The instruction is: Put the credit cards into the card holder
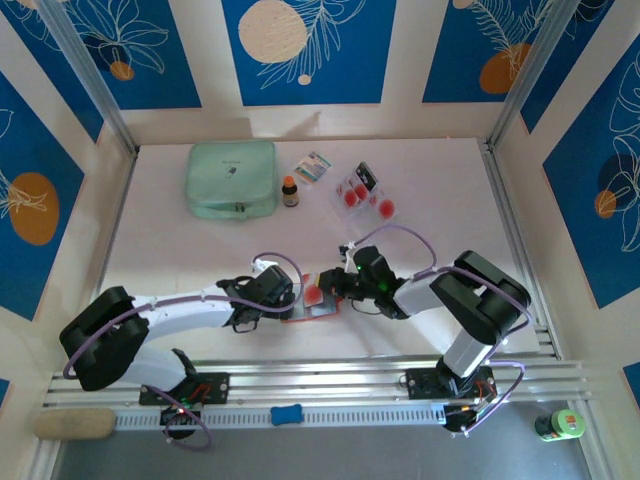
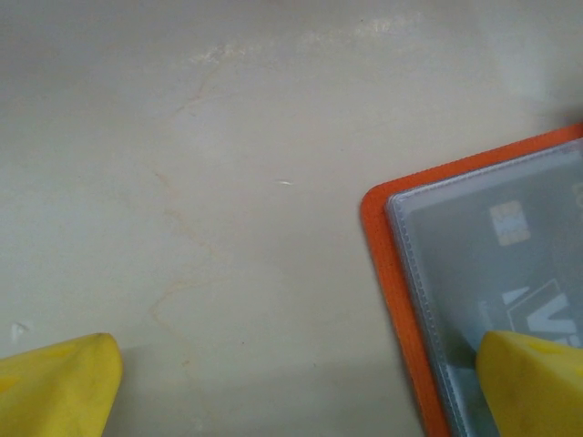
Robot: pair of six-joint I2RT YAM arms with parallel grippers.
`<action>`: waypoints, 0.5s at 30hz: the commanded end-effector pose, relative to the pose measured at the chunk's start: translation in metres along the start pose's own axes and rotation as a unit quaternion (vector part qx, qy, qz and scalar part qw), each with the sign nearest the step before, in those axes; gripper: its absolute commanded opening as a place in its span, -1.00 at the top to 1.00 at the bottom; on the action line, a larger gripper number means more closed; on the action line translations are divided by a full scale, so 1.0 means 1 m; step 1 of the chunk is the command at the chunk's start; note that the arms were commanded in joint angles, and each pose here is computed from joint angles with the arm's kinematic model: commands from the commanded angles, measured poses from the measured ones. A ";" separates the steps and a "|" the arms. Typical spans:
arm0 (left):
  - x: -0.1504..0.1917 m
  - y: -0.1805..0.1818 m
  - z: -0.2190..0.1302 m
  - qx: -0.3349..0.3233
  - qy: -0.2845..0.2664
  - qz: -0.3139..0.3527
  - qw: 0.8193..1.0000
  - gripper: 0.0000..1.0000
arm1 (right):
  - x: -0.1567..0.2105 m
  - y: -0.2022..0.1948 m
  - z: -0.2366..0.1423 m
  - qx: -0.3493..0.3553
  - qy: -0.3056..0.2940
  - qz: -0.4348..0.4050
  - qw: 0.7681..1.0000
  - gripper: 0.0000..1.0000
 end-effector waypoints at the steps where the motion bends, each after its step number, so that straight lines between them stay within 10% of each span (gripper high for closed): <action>1: 0.011 0.004 0.002 -0.018 0.020 0.012 1.000 -1.00 | 0.000 0.007 0.005 -0.018 0.001 -0.001 1.000 1.00; 15: 0.011 0.005 0.002 -0.018 0.021 0.012 1.000 -1.00 | 0.005 0.003 0.003 -0.021 0.005 0.011 1.000 1.00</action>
Point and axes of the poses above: each hand's point on the last joint's axis, 136 mm out from that joint toward the fingers, its own z axis out along the fingers, its own y axis along the line the jaws close on, x = y × z, the point moved 4 cm from there along -z, back along the fingers, and after that the axes turned 12 degrees about z, right-handed, at the moved point
